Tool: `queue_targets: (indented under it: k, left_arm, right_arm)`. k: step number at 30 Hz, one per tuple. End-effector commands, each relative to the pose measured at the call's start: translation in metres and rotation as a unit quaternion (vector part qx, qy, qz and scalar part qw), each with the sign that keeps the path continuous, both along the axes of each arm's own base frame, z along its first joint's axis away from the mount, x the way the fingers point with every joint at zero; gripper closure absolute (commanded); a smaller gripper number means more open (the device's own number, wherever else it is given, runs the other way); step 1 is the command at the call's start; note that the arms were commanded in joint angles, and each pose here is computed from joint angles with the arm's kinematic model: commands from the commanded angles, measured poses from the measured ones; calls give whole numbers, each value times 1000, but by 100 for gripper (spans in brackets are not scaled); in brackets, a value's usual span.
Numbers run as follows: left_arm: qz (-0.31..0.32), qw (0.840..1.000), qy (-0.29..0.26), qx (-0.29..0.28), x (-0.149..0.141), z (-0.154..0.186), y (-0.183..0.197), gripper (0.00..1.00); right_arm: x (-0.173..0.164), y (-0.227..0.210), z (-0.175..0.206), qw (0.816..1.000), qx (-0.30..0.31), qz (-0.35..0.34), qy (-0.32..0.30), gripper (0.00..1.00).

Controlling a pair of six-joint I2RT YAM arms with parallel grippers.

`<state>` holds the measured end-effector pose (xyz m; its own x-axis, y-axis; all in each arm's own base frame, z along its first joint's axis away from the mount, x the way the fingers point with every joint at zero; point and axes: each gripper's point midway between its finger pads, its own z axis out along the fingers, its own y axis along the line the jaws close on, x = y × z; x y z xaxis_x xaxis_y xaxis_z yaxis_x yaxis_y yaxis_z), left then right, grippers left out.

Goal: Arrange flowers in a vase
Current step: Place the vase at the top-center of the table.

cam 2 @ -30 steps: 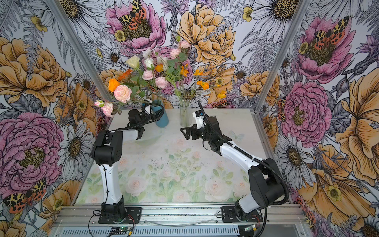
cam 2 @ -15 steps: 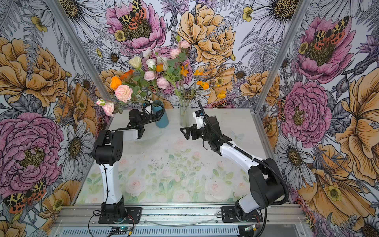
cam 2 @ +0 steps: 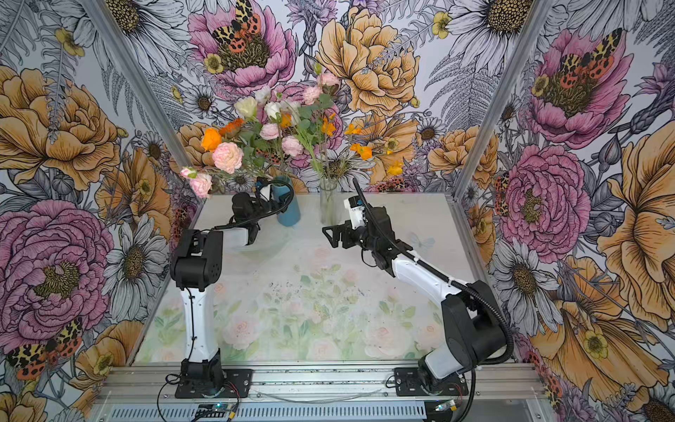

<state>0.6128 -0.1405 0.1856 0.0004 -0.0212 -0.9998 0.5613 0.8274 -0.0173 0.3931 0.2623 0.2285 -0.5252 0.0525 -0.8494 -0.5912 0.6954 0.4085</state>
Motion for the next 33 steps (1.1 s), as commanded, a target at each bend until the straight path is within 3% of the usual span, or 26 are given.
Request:
queue_targets:
  k: [1, 14, 24, 31, 33]
  left_arm:
    - [14, 995, -102, -5, 4, 57, 7, 54]
    - [20, 994, -104, -6, 6, 57, 9, 46]
    - [40, 992, -120, -14, -2, 59, 16, 17]
    - [38, 992, -116, -15, -1, 57, 16, 11]
    - [36, 993, -114, -15, 0, 57, 16, 4]
  right_arm:
    - [7, -4, 7, 1000, 0, -11, -21, 1]
    - [4, -7, 6, 1000, 2, -12, -22, 1]
    - [5, -8, 6, 1000, 6, -11, -23, 1]
    - [5, -8, 5, 1000, 7, -10, -22, 1]
    - [5, -8, 5, 1000, 7, -11, -23, 1]
